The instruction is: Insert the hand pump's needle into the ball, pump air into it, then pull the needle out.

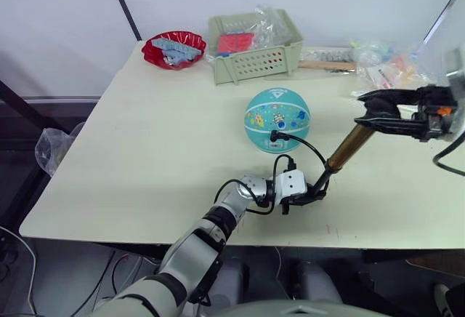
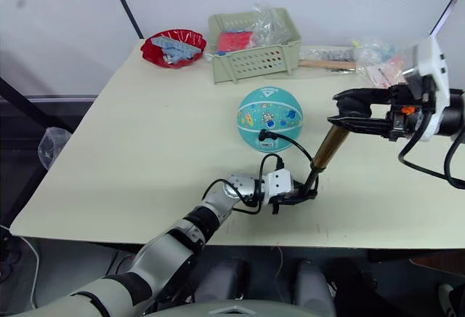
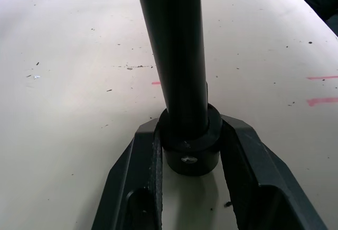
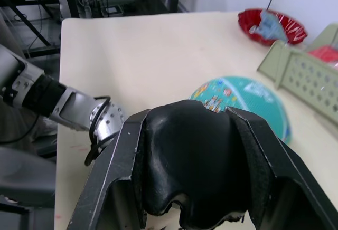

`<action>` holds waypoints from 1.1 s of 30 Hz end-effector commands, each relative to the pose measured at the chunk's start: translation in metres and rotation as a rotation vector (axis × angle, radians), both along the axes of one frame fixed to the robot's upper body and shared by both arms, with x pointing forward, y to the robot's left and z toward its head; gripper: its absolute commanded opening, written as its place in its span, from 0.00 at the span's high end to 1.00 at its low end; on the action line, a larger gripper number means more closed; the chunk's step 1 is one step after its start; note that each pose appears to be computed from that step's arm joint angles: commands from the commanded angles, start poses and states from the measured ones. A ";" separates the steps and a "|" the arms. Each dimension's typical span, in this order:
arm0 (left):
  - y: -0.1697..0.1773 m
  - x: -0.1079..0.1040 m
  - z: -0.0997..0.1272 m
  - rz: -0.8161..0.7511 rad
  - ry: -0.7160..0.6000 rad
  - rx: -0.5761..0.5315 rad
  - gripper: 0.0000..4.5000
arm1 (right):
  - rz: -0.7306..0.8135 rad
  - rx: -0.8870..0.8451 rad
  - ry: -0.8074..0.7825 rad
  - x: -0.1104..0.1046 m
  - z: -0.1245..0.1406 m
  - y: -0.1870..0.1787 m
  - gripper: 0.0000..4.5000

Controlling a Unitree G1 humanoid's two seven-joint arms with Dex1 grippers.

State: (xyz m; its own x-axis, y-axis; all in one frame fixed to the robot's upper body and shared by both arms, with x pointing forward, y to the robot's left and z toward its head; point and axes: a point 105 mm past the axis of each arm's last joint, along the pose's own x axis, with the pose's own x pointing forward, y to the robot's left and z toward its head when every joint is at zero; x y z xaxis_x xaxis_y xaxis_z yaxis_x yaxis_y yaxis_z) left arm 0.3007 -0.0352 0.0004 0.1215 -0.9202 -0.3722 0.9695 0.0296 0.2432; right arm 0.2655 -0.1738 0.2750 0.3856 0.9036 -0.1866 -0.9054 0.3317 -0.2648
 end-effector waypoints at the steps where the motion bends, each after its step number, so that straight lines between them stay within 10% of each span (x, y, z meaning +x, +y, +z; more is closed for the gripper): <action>1: 0.053 -0.029 -0.076 0.052 0.210 0.285 0.76 | -0.025 -0.016 -0.075 -0.002 0.009 -0.002 0.64; 20: 0.055 -0.027 -0.075 0.065 0.204 0.283 0.76 | -0.097 -0.101 0.124 0.012 -0.151 0.012 0.64; 33: 0.055 -0.026 -0.075 0.060 0.204 0.287 0.76 | -0.032 0.002 -0.010 0.009 -0.077 0.014 0.64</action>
